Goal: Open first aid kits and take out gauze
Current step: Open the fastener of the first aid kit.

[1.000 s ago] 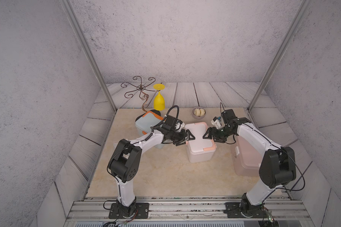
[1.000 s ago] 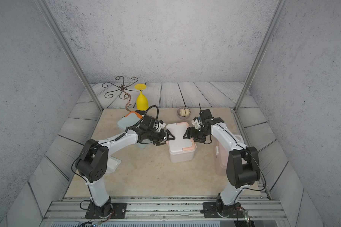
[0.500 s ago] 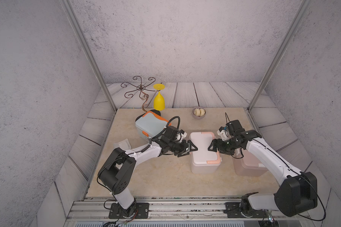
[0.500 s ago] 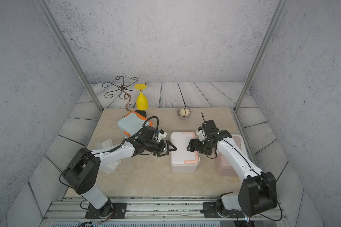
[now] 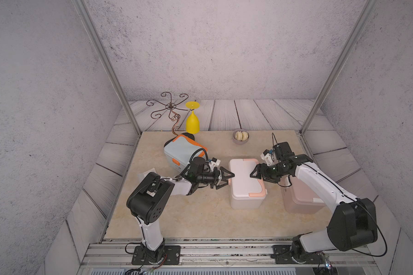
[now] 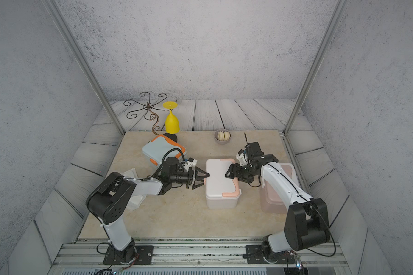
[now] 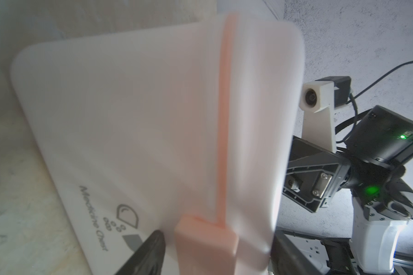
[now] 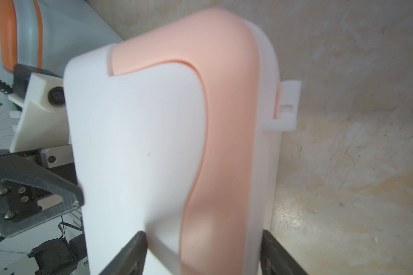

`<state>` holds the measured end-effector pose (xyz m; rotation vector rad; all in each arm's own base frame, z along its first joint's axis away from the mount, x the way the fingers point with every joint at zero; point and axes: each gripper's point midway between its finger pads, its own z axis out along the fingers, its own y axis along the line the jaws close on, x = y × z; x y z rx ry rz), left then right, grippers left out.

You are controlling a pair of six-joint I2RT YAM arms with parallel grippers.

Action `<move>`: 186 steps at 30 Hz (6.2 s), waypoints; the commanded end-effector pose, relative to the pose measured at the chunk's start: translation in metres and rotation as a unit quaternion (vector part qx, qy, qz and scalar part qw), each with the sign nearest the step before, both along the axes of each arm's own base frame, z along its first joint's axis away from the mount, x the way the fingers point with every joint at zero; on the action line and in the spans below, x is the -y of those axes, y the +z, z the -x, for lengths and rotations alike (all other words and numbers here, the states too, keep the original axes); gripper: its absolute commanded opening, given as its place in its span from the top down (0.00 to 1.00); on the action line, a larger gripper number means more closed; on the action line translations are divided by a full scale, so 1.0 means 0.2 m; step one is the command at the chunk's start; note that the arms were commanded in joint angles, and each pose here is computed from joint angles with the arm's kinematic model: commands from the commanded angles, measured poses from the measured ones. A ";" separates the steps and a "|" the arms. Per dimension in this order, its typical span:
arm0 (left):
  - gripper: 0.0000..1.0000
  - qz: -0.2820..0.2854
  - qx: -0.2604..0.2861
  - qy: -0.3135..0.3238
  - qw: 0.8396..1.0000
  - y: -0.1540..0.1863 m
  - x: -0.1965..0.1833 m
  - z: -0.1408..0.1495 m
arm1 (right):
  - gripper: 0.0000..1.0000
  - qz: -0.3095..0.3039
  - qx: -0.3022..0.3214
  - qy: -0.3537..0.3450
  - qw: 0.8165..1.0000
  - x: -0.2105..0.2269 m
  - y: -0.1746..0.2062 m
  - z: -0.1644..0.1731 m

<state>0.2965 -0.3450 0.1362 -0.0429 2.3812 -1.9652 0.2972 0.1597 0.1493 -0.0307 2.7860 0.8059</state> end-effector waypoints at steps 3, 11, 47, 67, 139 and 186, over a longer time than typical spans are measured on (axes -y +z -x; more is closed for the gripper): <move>0.40 0.060 0.003 0.010 0.998 0.09 0.03 -0.05 | 0.29 0.031 -0.053 0.022 0.998 0.01 -0.17 0.11; 0.52 0.062 0.006 0.013 0.998 0.11 0.02 -0.03 | 0.32 0.040 -0.065 0.026 0.997 0.02 -0.20 0.13; 0.41 -0.087 0.024 -0.008 0.996 0.08 -0.06 0.11 | 0.35 0.060 -0.079 0.038 0.994 -0.01 -0.28 0.12; 0.35 -0.149 0.016 0.019 0.989 0.11 -0.19 0.14 | 0.39 0.156 -0.081 0.044 0.983 0.08 -0.35 0.15; 0.41 -0.196 0.002 0.046 0.980 0.08 -0.32 0.20 | 0.35 0.263 -0.118 0.101 0.952 0.09 -0.47 0.32; 0.21 -0.583 0.119 -0.053 0.802 0.01 -0.47 0.23 | 0.35 0.244 -0.115 0.104 0.957 0.05 -0.48 0.31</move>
